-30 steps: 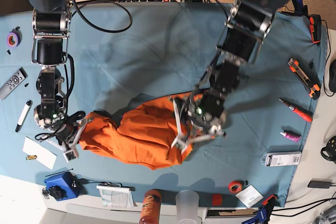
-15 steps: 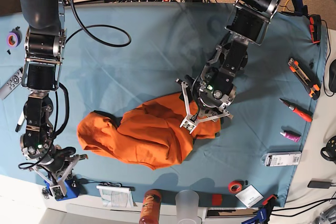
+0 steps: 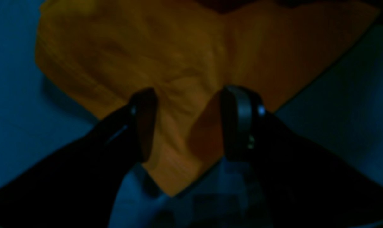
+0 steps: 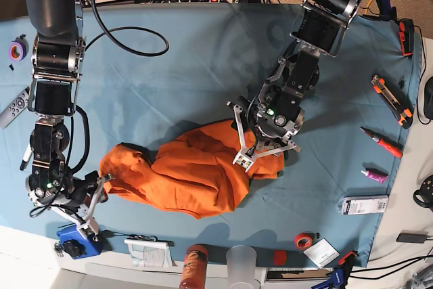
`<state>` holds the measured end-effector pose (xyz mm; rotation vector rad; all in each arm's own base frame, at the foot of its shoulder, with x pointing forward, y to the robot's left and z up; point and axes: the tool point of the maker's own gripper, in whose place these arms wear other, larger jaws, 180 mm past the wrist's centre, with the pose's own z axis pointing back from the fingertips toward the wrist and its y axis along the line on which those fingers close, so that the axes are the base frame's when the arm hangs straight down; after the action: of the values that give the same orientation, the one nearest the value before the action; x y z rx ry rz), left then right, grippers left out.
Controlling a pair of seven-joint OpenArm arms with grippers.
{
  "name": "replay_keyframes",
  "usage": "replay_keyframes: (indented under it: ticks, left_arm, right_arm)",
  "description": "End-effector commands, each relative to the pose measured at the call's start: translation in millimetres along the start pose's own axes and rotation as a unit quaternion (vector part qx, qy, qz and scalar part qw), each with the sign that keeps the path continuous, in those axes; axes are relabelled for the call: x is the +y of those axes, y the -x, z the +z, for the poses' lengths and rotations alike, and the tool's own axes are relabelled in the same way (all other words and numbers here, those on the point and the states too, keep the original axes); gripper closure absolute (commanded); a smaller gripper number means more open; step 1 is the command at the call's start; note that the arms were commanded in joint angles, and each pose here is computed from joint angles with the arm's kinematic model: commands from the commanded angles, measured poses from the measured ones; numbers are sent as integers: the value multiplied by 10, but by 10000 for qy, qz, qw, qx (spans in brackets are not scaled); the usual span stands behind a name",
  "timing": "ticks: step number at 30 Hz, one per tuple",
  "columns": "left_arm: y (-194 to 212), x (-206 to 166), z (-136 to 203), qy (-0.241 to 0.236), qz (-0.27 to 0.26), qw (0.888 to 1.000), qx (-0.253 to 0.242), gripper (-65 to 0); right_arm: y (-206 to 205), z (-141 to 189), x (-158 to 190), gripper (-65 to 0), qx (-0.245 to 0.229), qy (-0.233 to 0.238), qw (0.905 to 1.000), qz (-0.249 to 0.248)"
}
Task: Layout the t-shirt on the table in an organized manner, then fold the t-shirt properly
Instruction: 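Grasp the shirt hem edge with the right gripper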
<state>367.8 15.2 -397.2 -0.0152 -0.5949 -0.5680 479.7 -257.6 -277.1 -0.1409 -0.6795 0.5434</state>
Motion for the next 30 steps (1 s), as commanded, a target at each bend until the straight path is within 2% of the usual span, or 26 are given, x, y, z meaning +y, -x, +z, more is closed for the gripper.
replay_keyframes:
  ticks: [1,3,6,9,13,17,21,30]
  left_arm:
    - [169,87,-8,-157,-85,9991,380,-335]
    - [169,83,-8,-145,-79,9991,378,-335]
    - [169,83,-8,-146,-77,9991,380,-335]
    - [174,82,-8,-145,-77,9991,389,-335]
    - [174,85,-8,-153,-62,9991,389,-335]
    - [176,83,-8,-150,-60,9991,397,-335]
    - [176,85,-8,-154,-61,9991,395,-335]
    - [176,83,-8,-152,-59,9991,393,-335]
  right_arm:
    - [-190,121,-142,-252,-241,162,9995,136]
    - [-112,81,-113,-251,24,229,9984,510]
    - [-43,1,-117,-251,318,587,9899,1249]
    - [-56,-47,-176,-251,321,1046,9816,1564]
    - [30,-107,-76,-251,511,974,9799,1666]
    - [70,-141,28,-251,479,736,9845,1520]
    - [143,-164,62,-251,577,653,9844,1529]
    - [347,-404,40,-251,441,503,9886,1347]
